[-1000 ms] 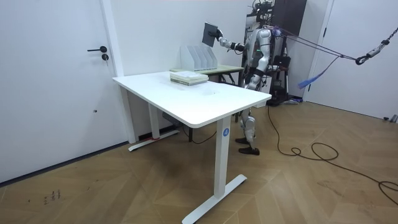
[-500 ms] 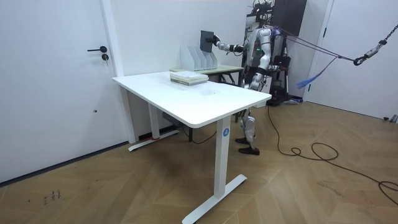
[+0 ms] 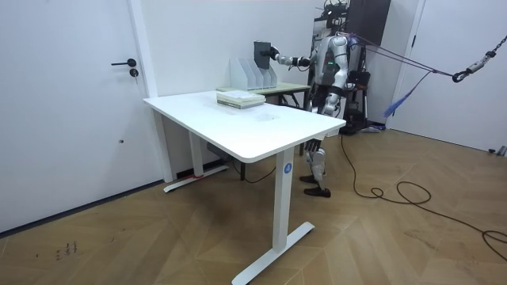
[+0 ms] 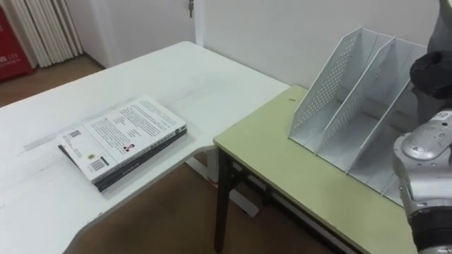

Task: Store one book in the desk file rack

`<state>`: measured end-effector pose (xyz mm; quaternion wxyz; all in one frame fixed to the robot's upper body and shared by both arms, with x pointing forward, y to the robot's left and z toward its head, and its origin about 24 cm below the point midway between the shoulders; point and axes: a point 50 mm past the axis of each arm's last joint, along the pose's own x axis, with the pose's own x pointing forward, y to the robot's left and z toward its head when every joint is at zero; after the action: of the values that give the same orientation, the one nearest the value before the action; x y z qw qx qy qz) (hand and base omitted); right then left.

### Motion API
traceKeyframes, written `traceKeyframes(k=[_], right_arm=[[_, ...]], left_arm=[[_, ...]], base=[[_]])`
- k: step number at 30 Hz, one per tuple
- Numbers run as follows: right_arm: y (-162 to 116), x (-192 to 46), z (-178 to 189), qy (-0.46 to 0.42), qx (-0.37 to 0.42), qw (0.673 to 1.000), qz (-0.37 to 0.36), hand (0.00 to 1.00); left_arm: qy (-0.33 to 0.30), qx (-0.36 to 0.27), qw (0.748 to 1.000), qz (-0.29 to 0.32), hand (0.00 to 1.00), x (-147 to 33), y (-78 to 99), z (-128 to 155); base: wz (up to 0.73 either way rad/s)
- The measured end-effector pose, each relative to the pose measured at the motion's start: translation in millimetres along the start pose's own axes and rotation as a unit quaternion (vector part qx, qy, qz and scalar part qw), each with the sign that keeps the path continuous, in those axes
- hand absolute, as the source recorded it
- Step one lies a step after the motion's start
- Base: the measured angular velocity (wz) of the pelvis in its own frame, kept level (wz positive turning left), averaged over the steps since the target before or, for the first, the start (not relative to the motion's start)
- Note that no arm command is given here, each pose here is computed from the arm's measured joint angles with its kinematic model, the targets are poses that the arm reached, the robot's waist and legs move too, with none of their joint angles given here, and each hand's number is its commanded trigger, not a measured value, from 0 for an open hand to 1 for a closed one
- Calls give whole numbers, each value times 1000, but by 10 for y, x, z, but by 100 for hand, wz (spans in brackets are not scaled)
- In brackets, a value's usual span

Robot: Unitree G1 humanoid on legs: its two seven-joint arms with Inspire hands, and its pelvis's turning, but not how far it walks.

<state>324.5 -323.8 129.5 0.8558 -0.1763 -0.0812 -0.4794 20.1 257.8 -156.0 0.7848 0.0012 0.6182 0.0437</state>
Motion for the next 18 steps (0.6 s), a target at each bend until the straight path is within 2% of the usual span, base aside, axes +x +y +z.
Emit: traceKeyframes(k=[3, 6, 8, 9, 11, 12, 18], right_arm=[[-4, -5, -68, 11, -12, 1000, 2, 93], [8, -19, -117, 21, -24, 999, 9, 85], [14, -25, -134, 23, -28, 999, 13, 87], [18, -28, -144, 24, -30, 999, 15, 82], [18, -30, -153, 25, -31, 999, 17, 65], [19, -30, -155, 26, -31, 999, 17, 0], [14, -32, -175, 30, -34, 999, 16, 0]], left_arm=[[16, 20, 1000, 6, 0, -3, 2, -43], [33, 40, 999, 8, 0, -10, 5, -97], [44, 51, 998, 9, 0, -16, 7, -133], [50, 55, 997, 9, 0, -21, 6, -163], [57, 56, 997, 9, 0, -27, 0, -202], [63, 55, 996, 9, 0, -31, -4, -227], [76, 61, 995, 4, 0, -36, -32, -281]], base=[[0], [0], [0], [0], [0], [0], [0]])
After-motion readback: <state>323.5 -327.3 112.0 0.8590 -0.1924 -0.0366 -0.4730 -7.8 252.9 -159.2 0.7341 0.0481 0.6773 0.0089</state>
